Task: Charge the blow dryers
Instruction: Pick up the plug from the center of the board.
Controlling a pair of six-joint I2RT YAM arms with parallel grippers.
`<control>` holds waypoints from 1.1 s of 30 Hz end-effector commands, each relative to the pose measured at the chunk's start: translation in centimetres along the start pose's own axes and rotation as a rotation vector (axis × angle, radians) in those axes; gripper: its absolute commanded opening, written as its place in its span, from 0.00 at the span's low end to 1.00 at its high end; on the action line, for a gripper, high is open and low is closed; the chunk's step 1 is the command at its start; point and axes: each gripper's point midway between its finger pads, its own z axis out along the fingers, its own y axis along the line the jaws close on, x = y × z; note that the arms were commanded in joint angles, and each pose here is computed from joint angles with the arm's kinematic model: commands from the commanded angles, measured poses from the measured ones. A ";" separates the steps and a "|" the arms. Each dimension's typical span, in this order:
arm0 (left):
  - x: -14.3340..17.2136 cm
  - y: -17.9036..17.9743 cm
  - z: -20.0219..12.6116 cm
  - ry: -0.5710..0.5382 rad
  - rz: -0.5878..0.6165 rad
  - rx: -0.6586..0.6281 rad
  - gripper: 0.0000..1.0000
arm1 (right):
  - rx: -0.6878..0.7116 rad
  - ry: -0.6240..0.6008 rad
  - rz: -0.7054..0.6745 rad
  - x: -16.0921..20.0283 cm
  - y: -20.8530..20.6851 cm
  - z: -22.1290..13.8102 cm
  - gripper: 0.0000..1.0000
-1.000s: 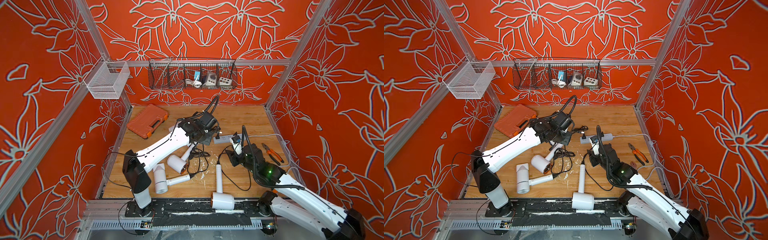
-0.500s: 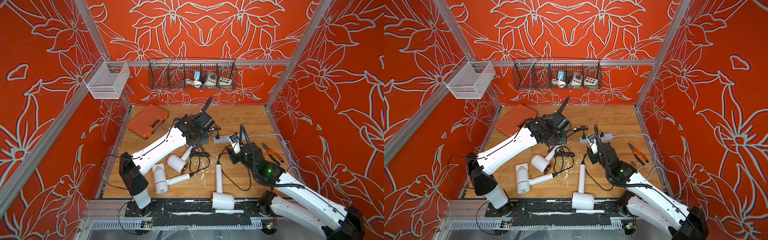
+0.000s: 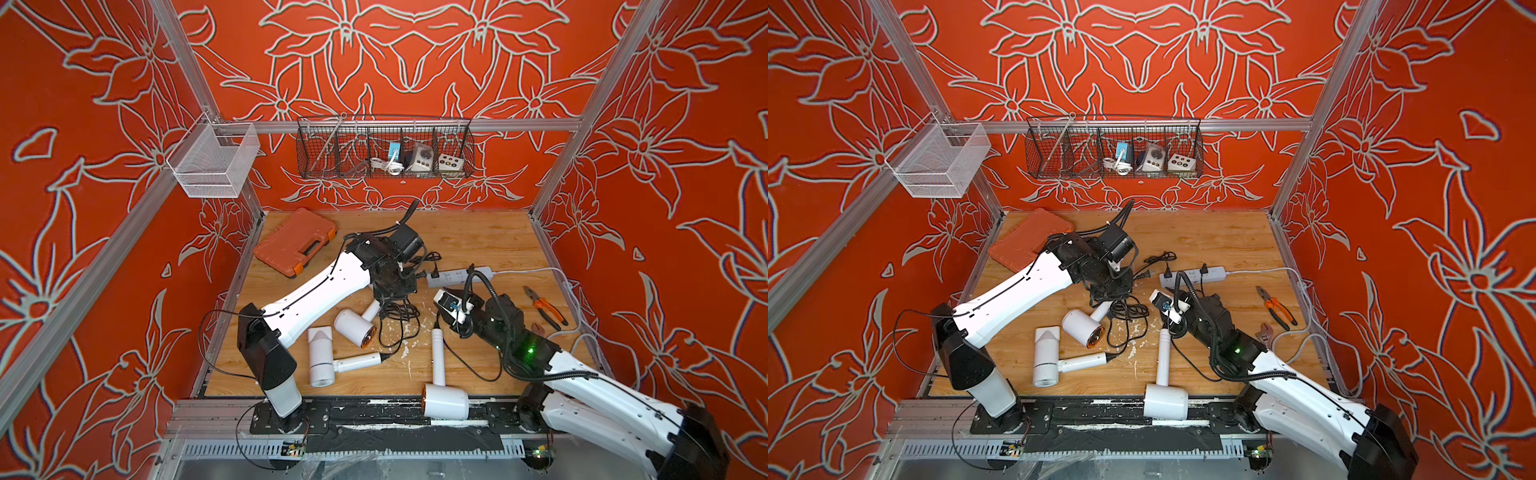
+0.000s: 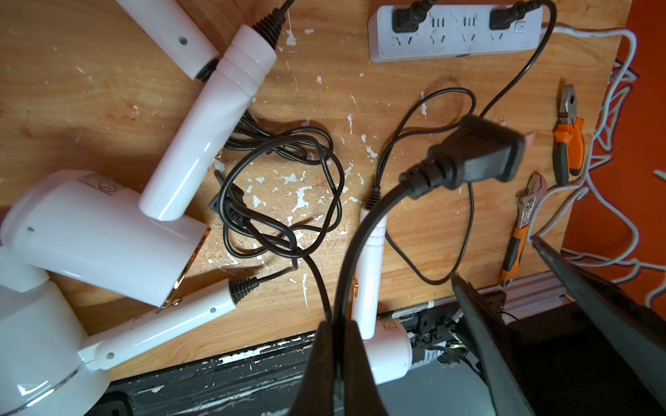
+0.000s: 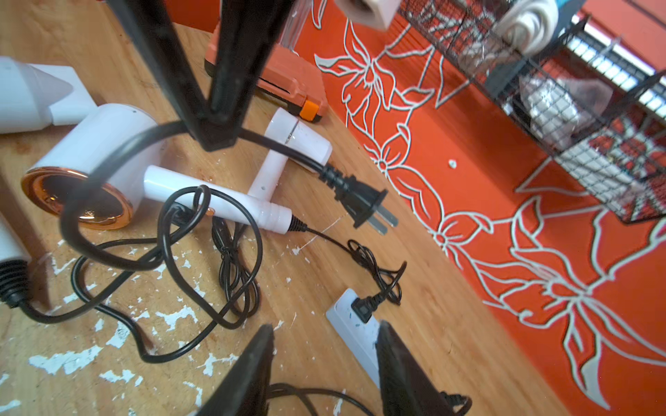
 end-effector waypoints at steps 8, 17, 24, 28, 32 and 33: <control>3.5 0.4 1.3 0.308 -0.119 0.095 0.00 | -0.083 -0.120 -0.416 -2.1 1.9 0.5 0.53; 4.2 -0.7 1.2 0.385 -0.151 0.149 0.00 | -0.126 -0.051 -0.535 -2.0 1.8 2.9 0.54; 4.4 -1.1 1.1 0.413 -0.171 0.168 0.00 | -0.138 -0.054 -0.571 -2.3 1.9 3.5 0.54; 4.5 -1.6 0.8 0.430 -0.183 0.187 0.00 | -0.156 -0.033 -0.602 -1.9 2.2 3.8 0.50; 4.6 -2.1 0.5 0.460 -0.203 0.216 0.00 | -0.166 -0.016 -0.637 -1.5 2.3 4.2 0.46; 4.7 -2.2 0.4 0.468 -0.205 0.223 0.00 | -0.167 -0.015 -0.646 -1.5 2.3 4.3 0.46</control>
